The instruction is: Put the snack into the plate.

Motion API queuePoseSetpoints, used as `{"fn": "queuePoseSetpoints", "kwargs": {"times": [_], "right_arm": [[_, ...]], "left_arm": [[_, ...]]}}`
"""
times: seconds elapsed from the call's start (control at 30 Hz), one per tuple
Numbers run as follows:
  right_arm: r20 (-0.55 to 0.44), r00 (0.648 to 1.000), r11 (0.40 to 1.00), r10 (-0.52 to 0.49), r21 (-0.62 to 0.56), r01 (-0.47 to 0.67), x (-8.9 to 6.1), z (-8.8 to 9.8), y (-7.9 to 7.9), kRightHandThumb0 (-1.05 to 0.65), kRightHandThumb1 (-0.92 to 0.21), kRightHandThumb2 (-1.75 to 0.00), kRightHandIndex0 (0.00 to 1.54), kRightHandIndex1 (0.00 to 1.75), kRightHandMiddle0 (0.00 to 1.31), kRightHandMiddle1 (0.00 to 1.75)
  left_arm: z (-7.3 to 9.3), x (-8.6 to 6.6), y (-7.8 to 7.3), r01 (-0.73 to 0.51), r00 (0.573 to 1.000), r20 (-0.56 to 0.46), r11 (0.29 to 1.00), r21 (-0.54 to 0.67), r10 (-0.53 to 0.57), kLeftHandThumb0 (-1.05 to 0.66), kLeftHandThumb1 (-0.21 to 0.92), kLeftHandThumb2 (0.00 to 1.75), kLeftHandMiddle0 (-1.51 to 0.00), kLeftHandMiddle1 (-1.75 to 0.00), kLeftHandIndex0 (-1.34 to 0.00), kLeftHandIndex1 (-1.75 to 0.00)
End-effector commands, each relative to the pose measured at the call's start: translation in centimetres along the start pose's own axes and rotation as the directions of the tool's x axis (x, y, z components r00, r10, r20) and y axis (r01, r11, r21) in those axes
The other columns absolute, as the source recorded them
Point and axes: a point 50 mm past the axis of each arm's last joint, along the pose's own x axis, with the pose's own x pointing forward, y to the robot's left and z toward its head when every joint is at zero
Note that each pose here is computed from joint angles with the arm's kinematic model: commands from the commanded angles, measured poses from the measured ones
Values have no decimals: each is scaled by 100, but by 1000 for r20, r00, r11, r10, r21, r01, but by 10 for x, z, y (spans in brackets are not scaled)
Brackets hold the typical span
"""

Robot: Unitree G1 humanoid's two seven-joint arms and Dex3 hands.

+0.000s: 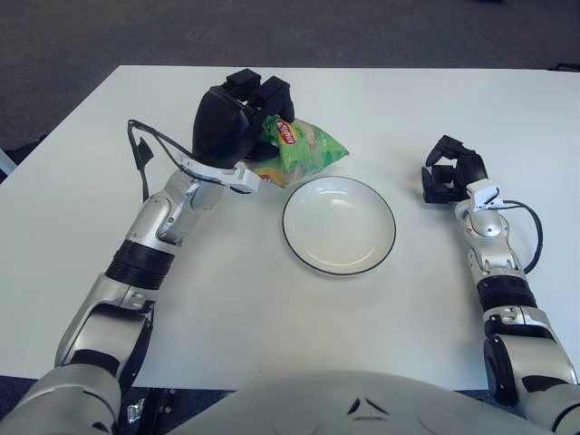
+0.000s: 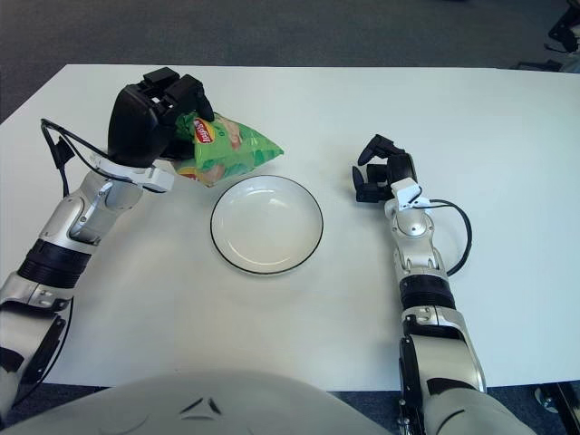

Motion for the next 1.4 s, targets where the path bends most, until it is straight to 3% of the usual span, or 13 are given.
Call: {"fn": "queuePoseSetpoints", "kwargs": {"times": [0.0,0.33,1.13,1.37], "right_arm": [[-158,987,999,39,9,-38,-22,-33,13,-52,-23,-142,132,175,69,175],[-162,986,999,42,12,-41,-21,-33,13,-52,-23,-142,132,175,69,175],[-163,986,999,46,10,-45,-20,-33,14,-52,-23,-142,131,175,68,175],[-167,985,999,47,11,-46,-20,-34,15,-52,-23,-142,132,175,69,175]], "left_arm": [[-3,-1,5,3,1000,-4,1000,-8,-3,0,-8,174,-93,-168,-68,-175],[-2,1,9,-15,999,33,999,41,14,0,-7,174,-92,-168,-68,-175],[18,3,8,-88,987,139,996,21,85,0,-8,174,-92,-168,-68,-175],[26,3,7,-76,988,127,993,-87,87,0,-4,171,-90,-170,-65,-175]]}}
